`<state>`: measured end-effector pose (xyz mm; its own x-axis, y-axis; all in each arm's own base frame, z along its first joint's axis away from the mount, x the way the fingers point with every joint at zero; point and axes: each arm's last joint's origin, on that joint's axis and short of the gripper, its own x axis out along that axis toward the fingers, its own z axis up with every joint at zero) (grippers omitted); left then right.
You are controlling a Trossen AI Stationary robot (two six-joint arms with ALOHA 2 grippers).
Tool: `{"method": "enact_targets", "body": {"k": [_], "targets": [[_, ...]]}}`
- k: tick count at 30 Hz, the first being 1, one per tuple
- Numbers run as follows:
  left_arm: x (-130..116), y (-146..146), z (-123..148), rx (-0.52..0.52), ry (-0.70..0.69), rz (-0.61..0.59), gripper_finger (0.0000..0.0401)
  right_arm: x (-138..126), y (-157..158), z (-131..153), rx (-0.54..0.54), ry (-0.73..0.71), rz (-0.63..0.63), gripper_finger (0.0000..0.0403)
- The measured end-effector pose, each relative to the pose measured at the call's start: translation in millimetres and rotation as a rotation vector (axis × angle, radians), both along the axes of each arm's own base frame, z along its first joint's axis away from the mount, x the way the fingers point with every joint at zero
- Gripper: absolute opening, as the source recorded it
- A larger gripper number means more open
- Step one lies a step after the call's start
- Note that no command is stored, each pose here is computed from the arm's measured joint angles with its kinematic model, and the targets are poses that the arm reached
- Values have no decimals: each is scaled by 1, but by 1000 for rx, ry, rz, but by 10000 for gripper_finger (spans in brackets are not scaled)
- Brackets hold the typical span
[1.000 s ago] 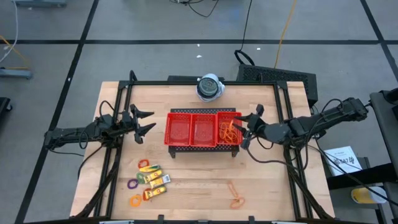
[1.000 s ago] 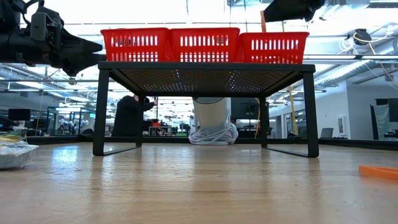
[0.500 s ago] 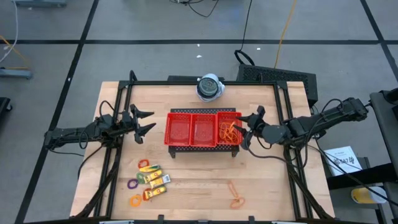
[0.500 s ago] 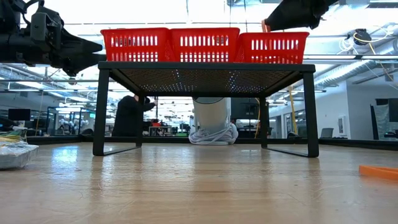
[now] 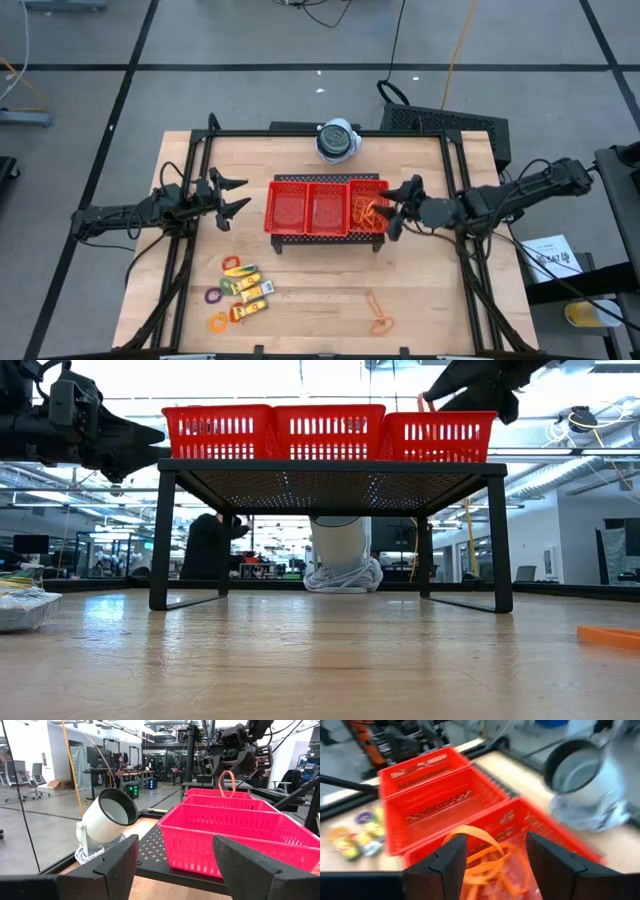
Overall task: Pick & Place Office Desk Supplies
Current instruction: Put the orange rubber band into the right red bin
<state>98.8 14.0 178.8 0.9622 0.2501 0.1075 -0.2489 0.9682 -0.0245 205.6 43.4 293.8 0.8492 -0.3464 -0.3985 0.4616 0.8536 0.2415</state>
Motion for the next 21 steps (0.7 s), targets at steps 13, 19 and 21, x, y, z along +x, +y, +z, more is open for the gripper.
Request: {"method": "enact_targets", "body": {"k": [13, 19, 21], "targets": [[0, 0, 0, 0, 0, 0, 267, 0, -4, -1, -183, 86, 74, 208], [0, 0, 0, 0, 0, 0, 267, -1, -6, -1, -131, 56, -43, 197], [0, 0, 0, 0, 0, 0, 267, 0, -5, -1, -92, 48, -4, 195]]}}
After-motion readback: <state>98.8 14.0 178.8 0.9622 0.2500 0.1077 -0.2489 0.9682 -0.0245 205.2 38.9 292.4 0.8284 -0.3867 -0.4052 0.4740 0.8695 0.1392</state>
